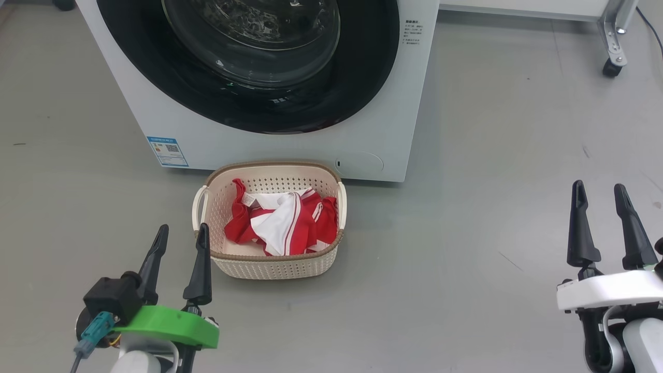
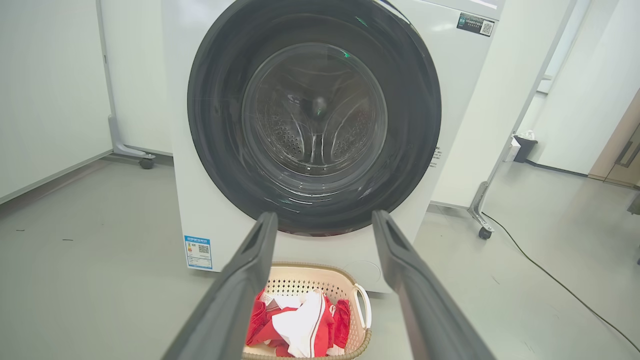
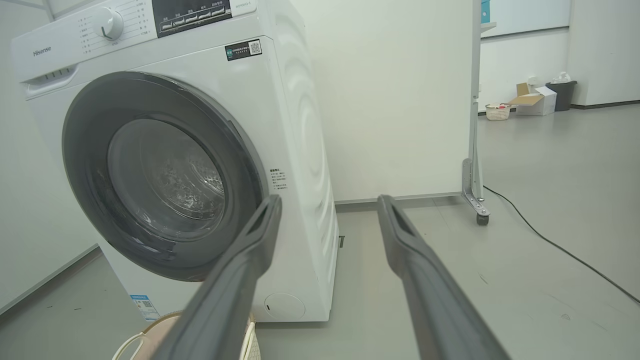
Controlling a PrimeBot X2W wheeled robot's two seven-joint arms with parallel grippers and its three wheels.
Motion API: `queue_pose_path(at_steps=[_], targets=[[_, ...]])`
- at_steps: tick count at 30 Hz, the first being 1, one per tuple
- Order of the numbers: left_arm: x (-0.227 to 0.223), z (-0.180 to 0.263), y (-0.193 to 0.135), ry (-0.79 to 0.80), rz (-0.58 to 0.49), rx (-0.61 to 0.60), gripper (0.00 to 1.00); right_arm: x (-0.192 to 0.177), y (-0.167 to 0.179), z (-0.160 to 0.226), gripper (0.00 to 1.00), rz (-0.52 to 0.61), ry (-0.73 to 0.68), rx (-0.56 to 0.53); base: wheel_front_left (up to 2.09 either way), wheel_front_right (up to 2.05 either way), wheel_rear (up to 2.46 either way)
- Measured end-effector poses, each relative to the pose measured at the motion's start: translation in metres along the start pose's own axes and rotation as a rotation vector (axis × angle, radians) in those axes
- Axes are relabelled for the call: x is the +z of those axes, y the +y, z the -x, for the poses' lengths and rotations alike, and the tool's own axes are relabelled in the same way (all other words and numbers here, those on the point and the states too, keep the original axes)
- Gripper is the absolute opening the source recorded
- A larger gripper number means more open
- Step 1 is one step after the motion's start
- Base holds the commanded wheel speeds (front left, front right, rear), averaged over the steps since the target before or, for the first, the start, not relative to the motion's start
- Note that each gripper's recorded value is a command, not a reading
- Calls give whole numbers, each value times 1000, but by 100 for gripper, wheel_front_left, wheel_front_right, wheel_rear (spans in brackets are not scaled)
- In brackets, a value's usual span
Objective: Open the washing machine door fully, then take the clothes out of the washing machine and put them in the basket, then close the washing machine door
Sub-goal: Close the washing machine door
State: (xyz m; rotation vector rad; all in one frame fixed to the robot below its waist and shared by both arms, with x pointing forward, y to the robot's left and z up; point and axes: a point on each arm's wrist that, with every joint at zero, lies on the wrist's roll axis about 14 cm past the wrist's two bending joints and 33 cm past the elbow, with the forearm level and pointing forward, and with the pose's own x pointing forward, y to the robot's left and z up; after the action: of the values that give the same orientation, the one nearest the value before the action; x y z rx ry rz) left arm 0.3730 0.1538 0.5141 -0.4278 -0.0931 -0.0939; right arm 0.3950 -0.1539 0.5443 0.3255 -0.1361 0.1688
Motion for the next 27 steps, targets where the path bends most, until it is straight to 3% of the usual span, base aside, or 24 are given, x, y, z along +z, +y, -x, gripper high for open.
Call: queue_pose_path(at_steps=[27], targets=[[-5,-3,-3,13,-10,-12,100,-11,-9,20,100,7,18,-44,0,0,0]])
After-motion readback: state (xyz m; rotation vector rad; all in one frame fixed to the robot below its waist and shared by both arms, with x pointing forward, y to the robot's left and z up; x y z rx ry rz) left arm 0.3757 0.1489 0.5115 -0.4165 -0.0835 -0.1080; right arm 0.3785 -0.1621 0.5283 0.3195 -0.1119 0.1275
